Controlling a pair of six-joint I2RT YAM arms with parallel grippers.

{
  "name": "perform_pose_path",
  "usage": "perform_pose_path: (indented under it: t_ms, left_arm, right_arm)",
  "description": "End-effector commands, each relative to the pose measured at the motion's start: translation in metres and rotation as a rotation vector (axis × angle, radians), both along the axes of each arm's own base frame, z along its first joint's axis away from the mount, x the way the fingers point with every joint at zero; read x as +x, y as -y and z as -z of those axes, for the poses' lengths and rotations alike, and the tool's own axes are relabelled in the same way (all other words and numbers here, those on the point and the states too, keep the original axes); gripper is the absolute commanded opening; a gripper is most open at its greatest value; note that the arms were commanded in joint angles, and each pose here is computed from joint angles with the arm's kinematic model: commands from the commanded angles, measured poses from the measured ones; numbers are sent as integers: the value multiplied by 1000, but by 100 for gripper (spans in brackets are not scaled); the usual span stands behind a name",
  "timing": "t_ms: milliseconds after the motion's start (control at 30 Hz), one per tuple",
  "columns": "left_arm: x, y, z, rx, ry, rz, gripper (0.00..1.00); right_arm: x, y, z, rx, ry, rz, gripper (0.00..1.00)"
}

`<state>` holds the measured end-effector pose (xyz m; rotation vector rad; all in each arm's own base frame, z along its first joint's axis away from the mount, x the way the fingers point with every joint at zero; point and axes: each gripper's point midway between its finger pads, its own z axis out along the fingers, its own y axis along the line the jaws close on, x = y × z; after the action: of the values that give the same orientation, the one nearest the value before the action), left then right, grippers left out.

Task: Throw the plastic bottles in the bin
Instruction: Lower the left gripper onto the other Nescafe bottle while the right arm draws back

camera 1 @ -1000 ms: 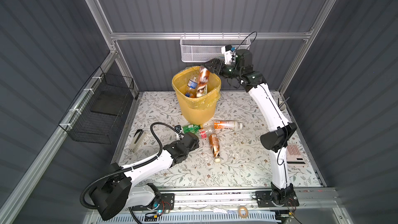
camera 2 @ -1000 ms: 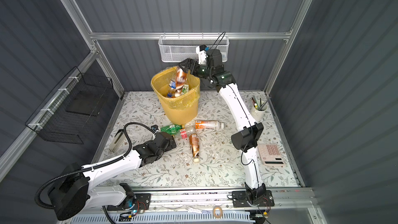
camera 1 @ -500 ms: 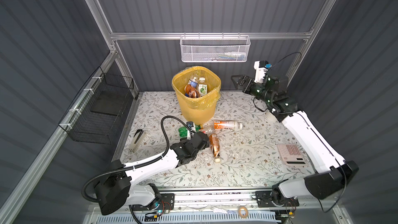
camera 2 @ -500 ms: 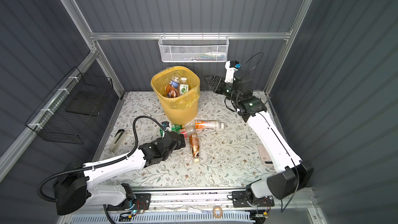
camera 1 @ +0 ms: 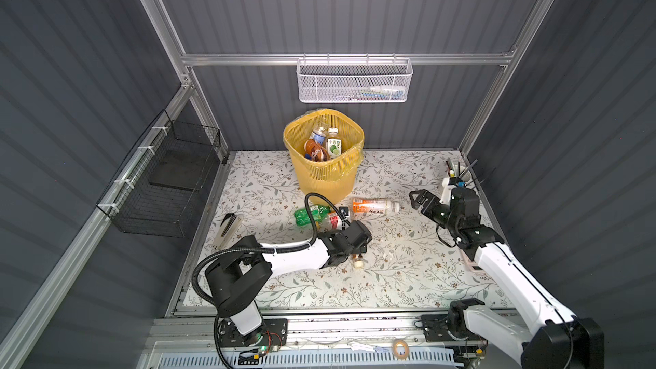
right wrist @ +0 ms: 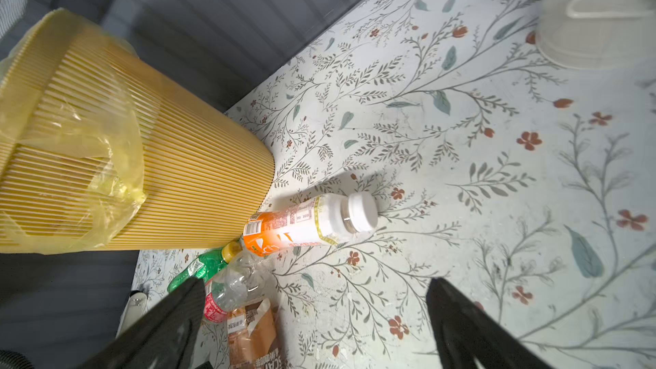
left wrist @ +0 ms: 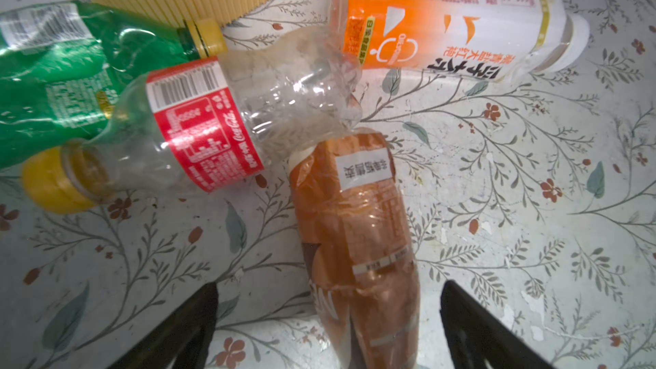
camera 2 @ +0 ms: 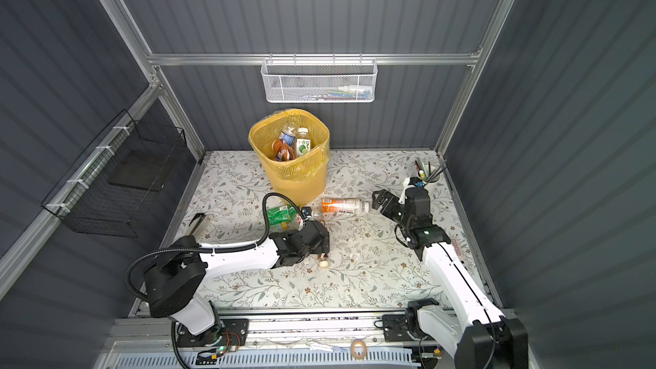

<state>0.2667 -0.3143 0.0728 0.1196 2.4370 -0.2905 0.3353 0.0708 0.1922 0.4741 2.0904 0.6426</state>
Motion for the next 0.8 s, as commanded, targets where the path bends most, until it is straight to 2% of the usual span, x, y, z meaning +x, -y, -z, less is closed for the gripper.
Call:
perform_pose_path:
  t_ms: [0,133,300,467,600,767]
  left_arm:
    - [3,16,-1,-13,-21,18,96]
    - [6,20,10,48,-49,23,92]
    - [5,27,22,52,-70,46,85]
    - [-1,27,35,63,-111,61,68]
    - [0,24,26,45,-79,65,58]
    - [3,31,-20,-78,35,114,49]
  right_arm:
    - [-1,7,-1,27,42,27,99]
    - [-3,10,9,26,22,29,99]
    - [-4,19,13,18,-1,49,99]
    - [-6,24,16,29,-15,70,99]
    - [-11,25,23,53,-22,83,99]
    - [-18,30,32,65,-28,115,99]
